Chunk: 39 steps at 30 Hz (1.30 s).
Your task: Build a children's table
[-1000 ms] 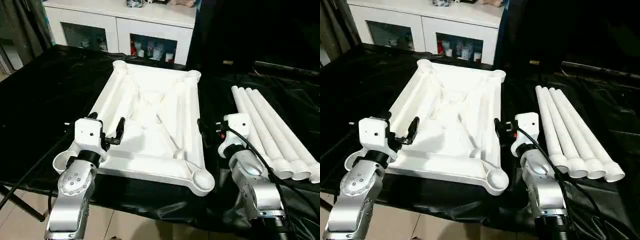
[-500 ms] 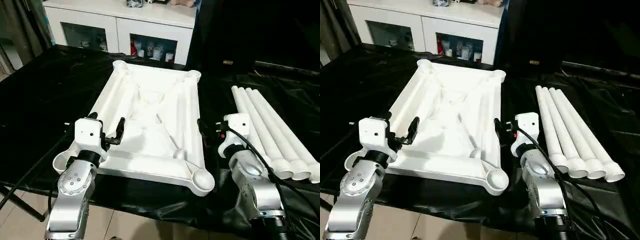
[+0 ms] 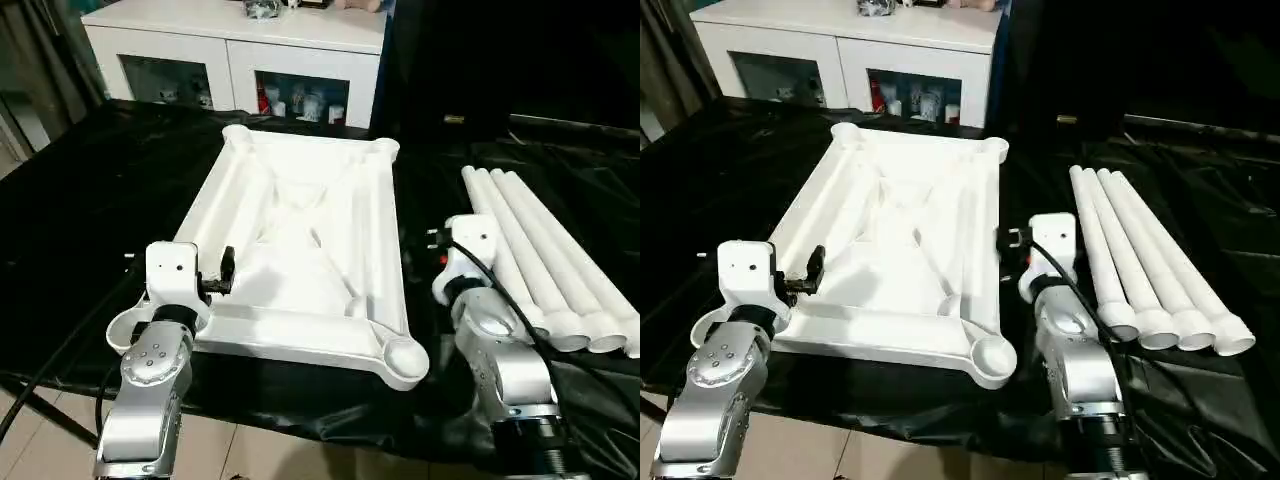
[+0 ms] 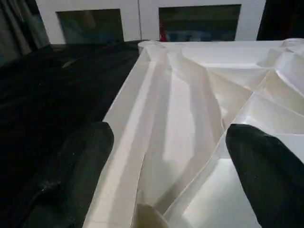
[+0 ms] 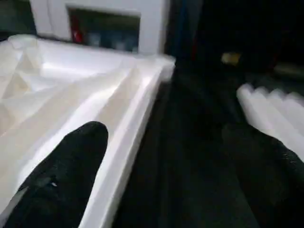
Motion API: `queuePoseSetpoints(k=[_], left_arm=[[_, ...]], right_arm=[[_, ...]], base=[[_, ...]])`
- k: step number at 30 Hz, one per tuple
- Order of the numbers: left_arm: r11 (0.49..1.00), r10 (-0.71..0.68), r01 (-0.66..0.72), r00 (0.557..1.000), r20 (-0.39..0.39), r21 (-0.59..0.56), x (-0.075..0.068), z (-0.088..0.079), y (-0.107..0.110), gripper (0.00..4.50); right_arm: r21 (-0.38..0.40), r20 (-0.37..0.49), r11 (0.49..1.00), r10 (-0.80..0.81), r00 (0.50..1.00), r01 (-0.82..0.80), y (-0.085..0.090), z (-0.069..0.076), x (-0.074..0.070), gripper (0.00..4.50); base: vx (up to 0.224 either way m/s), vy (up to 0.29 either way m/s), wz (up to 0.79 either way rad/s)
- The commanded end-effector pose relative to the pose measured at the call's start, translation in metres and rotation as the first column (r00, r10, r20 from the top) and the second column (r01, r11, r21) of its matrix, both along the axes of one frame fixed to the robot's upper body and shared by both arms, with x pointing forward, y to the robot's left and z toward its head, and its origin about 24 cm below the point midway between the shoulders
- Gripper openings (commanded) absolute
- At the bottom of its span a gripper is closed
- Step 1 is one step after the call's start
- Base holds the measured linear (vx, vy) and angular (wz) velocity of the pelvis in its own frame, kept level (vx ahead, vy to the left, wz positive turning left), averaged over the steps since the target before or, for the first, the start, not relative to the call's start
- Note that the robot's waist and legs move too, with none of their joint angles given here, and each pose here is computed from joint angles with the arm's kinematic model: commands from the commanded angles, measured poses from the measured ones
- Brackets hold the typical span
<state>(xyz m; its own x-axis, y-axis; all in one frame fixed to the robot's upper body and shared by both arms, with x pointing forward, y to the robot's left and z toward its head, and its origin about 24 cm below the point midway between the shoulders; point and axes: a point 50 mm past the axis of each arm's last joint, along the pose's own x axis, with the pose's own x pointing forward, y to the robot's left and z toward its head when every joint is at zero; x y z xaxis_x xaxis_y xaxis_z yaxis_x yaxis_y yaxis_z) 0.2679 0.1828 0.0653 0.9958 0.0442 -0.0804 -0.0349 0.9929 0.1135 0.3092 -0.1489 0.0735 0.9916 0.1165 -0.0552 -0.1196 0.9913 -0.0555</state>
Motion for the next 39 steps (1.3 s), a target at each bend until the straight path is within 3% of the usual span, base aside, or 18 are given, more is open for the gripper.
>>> queuePoseSetpoints(k=[1,6,8,9,12,18,22,25,27,28,30,33,34,35,36,38,39], left_arm=[[1.000,-0.015,0.014,0.999,0.041,0.016,0.003,0.010,-0.003,4.37],[0.998,-0.039,0.037,0.998,0.047,0.047,0.008,0.010,-0.004,4.37],[0.994,-0.002,-0.006,0.997,0.078,0.110,0.006,0.013,-0.002,4.37],[0.990,0.024,-0.033,0.997,0.072,0.133,0.006,0.012,0.000,4.37],[0.994,0.051,-0.055,0.998,0.038,0.091,0.005,0.008,-0.002,4.37],[0.997,0.045,-0.049,0.997,0.057,0.057,0.004,0.011,-0.008,4.37],[0.982,-0.164,0.159,0.986,0.040,0.097,-0.001,0.014,-0.021,4.37],[0.968,-0.233,0.230,0.972,0.018,0.104,-0.001,0.013,-0.024,4.46],[0.935,-0.337,0.334,0.941,0.009,0.123,-0.003,0.014,-0.030,4.46],[0.908,-0.401,0.397,0.916,0.000,0.136,-0.004,0.014,-0.034,4.46],[0.802,-0.578,0.576,0.815,-0.038,0.158,-0.011,0.012,-0.047,4.46],[0.588,-0.771,0.787,0.616,-0.164,0.190,-0.023,0.003,-0.061,4.46],[0.588,-0.771,0.787,0.616,-0.164,0.190,-0.023,0.003,-0.061,4.46],[0.431,-0.845,0.883,0.467,-0.261,0.186,-0.026,-0.003,-0.066,4.46],[0.368,-0.865,0.914,0.404,-0.296,0.173,-0.027,-0.004,-0.068,4.46],[0.284,-0.871,0.942,0.332,-0.362,0.179,-0.024,-0.007,-0.068,4.46],[0.263,-0.865,0.947,0.316,-0.389,0.184,-0.021,-0.009,-0.067,4.46]], right_arm=[[0.052,0.019,0.996,0.074,0.997,-0.075,0.007,0.003,-0.003,4.30],[0.167,-0.045,0.982,0.098,0.994,-0.090,0.012,0.000,-0.004,4.30],[0.102,-0.051,0.991,0.096,0.994,-0.091,0.011,-0.005,-0.006,4.30],[0.110,-0.052,0.990,0.090,0.995,-0.084,0.010,-0.006,-0.006,4.30],[0.126,-0.042,0.988,0.091,0.995,-0.085,0.009,-0.005,-0.007,4.30],[0.109,-0.079,0.991,0.082,0.993,-0.074,0.006,-0.007,-0.004,4.30],[0.063,-0.077,0.991,0.125,0.989,-0.120,-0.001,-0.004,0.002,4.30],[0.021,-0.065,0.987,0.161,0.985,-0.160,-0.005,-0.001,0.004,4.30],[-0.017,-0.076,0.982,0.187,0.979,-0.189,-0.010,-0.001,0.007,4.30],[-0.037,-0.086,0.978,0.203,0.975,-0.207,-0.013,0.000,0.008,4.30],[-0.061,-0.108,0.960,0.268,0.958,-0.275,-0.015,0.000,0.007,4.30],[-0.092,-0.128,0.905,0.404,0.906,-0.416,-0.014,0.003,0.003,4.30],[-0.092,-0.128,0.905,0.404,0.906,-0.416,-0.014,0.003,0.003,4.30],[-0.144,-0.189,0.810,0.541,0.819,-0.568,-0.012,0.003,-0.007,4.30],[-0.172,-0.224,0.761,0.588,0.777,-0.626,-0.012,0.002,-0.011,4.30],[-0.176,-0.282,0.687,0.651,0.705,-0.705,-0.012,0.002,-0.019,4.30],[-0.179,-0.306,0.653,0.674,0.673,-0.736,-0.012,0.002,-0.022,4.30]], base=[[0.000,0.000,0.00],[0.000,0.000,0.00],[-0.009,0.101,-0.47],[-0.010,0.121,-0.56],[-0.039,0.157,-0.26],[-0.039,0.017,0.06],[-0.092,-0.129,-0.08],[-0.086,-0.083,-0.10],[-0.073,-0.015,-0.08],[-0.063,0.025,-0.07],[0.000,0.000,0.00],[-0.030,0.073,-0.02],[-0.017,0.079,-0.08],[-0.014,0.069,-0.08],[-0.014,0.069,-0.08],[-0.004,0.026,-0.02],[0.000,0.000,0.00]])
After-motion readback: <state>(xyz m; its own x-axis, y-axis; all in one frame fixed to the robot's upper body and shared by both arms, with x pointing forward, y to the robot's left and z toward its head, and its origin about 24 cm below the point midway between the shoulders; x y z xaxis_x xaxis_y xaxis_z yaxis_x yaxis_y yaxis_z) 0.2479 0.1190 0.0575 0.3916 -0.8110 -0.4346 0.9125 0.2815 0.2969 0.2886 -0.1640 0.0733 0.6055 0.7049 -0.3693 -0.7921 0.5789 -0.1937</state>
